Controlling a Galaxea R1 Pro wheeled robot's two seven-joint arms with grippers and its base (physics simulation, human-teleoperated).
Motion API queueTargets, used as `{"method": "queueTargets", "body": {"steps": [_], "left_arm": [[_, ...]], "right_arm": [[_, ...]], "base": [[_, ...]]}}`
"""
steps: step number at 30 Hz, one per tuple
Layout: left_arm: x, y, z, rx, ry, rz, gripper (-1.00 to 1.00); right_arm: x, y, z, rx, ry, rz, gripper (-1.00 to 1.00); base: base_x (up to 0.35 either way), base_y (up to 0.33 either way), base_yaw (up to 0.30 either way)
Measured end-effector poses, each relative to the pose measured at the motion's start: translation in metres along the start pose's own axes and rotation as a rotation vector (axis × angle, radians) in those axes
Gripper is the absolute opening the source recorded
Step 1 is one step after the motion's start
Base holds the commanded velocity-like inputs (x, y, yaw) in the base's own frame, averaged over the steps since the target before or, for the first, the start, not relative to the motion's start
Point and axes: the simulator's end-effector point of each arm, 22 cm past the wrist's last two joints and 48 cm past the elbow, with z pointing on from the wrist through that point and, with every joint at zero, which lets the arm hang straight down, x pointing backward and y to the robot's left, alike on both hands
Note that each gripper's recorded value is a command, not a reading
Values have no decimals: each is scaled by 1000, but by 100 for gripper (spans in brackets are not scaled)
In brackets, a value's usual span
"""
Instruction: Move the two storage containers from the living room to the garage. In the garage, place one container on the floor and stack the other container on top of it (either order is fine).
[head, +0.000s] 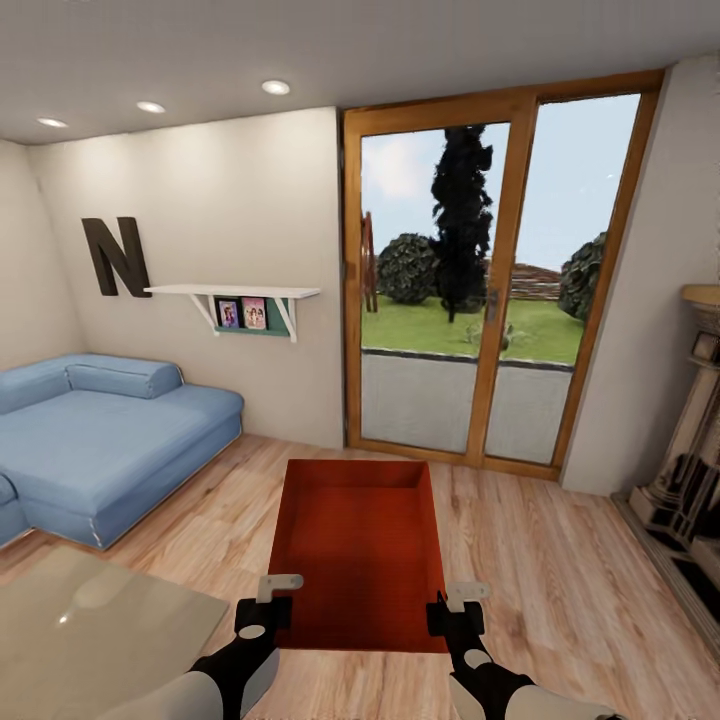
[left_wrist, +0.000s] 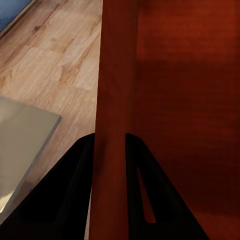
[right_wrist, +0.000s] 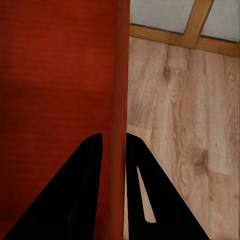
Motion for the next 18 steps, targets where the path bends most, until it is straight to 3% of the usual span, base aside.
{"method": "queueTargets", "body": {"steps": [9, 18], "left_arm": [[0, 0, 0, -1, 0, -2, -100], [0, -1, 0, -1, 1, -1, -100]], "right_arm": [[0, -1, 0, -1, 0, -3, -100], [0, -1, 1, -1, 0, -4, -100]], "base": [[-27, -13, 0], [-239, -141, 0]]}}
